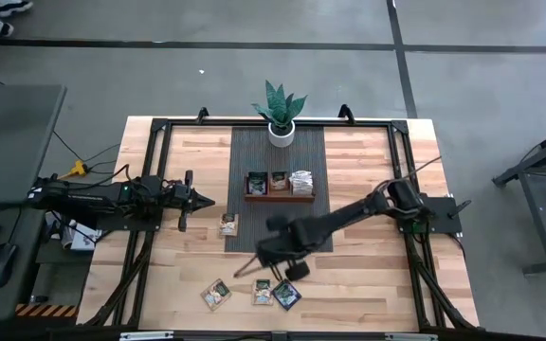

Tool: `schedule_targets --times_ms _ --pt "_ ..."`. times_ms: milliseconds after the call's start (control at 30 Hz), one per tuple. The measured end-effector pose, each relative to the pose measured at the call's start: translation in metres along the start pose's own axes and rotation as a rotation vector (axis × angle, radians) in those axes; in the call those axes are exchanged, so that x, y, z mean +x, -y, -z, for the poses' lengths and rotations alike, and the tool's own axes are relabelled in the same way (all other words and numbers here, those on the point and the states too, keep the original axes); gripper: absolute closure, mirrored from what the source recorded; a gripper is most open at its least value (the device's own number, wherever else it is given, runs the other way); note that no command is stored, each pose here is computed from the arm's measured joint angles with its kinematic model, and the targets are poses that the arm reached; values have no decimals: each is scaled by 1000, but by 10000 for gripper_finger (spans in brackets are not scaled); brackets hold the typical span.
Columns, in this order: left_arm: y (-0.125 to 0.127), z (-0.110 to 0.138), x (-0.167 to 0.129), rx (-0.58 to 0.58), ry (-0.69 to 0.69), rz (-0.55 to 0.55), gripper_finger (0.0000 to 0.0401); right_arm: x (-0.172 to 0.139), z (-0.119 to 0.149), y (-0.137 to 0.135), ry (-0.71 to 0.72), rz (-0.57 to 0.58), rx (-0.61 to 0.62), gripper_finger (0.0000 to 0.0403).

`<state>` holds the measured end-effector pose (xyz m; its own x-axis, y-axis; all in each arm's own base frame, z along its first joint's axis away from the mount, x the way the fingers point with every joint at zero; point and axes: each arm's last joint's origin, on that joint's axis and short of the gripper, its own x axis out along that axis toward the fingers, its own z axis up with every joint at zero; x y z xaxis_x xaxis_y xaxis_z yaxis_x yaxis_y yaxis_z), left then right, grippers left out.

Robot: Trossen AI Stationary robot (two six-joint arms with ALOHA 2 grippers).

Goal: Pick & Place Tea
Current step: Put the violet tea bag into the left section of the wooden organizer

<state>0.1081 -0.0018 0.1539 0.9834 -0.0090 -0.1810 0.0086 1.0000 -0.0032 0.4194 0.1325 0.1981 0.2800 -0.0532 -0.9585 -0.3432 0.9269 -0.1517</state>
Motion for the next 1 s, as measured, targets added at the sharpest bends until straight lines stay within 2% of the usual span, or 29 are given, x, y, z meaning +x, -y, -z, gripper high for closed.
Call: schedule_targets --times_ms 233,367,600,800,1000 --pt "0 0 0 0 0 0 400 -5 -10 -34 107 -198 -117 402" --pt "0 0 0 0 0 0 400 -5 -9 -47 103 -216 -149 388" --pt "0 0 0 0 0 0 400 12 -12 -68 105 -207 -157 300" --pt "0 0 0 0 0 0 400 24 -11 -78 80 -91 -163 222" --pt "0 0 0 0 0 -1 400 28 -10 -85 66 -58 -128 184"
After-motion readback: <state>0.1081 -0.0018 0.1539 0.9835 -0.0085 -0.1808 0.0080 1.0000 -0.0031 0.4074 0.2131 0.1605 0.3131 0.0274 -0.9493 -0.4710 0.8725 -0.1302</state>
